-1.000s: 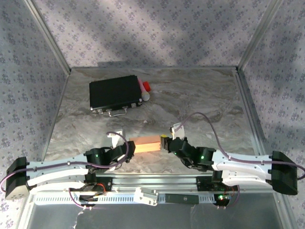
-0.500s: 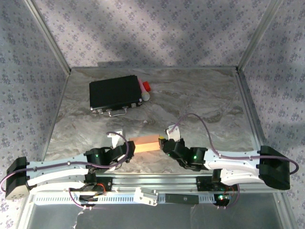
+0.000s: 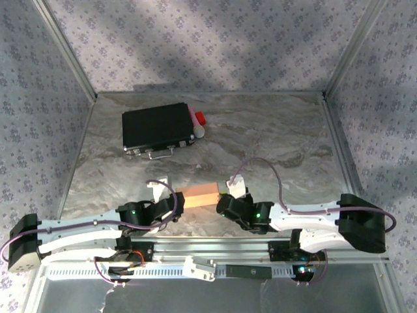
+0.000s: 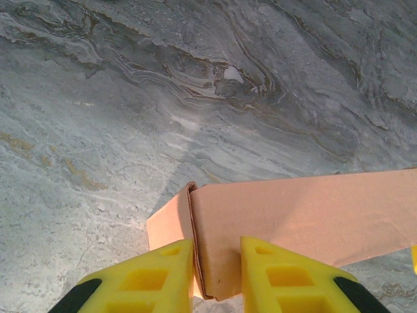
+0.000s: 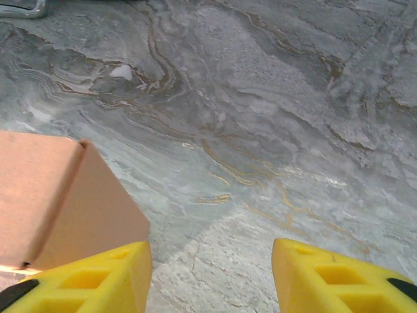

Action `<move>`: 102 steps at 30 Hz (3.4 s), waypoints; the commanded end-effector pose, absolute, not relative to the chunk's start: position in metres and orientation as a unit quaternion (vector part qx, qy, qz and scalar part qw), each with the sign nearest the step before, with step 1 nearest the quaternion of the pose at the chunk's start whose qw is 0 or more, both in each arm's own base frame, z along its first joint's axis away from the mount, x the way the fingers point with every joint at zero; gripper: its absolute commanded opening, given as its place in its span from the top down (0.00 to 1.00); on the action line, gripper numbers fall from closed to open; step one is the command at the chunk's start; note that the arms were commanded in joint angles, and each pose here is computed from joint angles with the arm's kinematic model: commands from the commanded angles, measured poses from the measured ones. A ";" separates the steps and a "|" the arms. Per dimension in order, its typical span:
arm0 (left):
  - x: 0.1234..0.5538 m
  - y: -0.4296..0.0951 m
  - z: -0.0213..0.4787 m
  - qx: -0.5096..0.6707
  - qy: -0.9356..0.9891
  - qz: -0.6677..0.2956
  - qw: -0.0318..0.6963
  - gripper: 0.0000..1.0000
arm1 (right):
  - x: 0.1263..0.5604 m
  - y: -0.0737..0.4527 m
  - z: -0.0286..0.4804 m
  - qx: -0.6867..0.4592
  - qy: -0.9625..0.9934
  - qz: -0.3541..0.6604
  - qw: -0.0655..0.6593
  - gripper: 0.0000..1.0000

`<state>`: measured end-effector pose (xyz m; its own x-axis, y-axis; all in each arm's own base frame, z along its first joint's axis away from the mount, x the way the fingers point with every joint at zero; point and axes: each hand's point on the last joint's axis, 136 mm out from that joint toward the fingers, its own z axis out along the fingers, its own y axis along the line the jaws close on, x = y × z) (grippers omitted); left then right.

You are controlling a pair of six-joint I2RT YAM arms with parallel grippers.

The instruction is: Fold the paper box

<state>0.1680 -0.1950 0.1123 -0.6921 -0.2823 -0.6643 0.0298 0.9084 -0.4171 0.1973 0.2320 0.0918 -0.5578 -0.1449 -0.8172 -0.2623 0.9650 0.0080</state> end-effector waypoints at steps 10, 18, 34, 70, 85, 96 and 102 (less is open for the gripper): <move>0.159 -0.181 0.095 -0.042 0.916 -0.157 0.366 0.77 | 0.166 0.205 0.145 0.321 0.874 0.235 0.280 0.12; 0.158 -0.180 0.094 -0.040 0.917 -0.156 0.366 0.77 | 0.156 0.283 0.158 0.470 0.816 0.312 0.128 0.08; 0.157 -0.178 0.099 -0.035 0.913 -0.165 0.371 0.77 | 0.185 0.378 0.106 0.528 0.795 0.300 -0.009 0.13; 0.154 -0.170 0.195 -0.008 0.852 -0.283 0.441 0.64 | 0.234 0.295 0.074 0.262 0.894 0.342 0.119 0.01; 0.237 -0.076 0.176 -0.203 0.857 -0.308 0.360 0.00 | 0.255 0.066 0.188 0.177 0.876 -0.009 0.449 0.01; 0.264 0.076 0.141 -0.381 0.812 -0.007 0.443 0.00 | 0.256 -0.029 0.196 0.185 0.738 -0.111 0.639 0.01; 0.274 0.094 0.159 -0.296 0.755 0.062 0.581 0.00 | 0.267 -0.046 0.160 0.163 0.763 -0.143 0.610 0.01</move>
<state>0.2629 0.0722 0.1263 -0.3005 -0.5488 -0.7801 -0.5370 0.7733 -0.3371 0.2501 -0.0475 0.1347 -0.2814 0.1312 -0.9506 0.4648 0.8853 -0.0154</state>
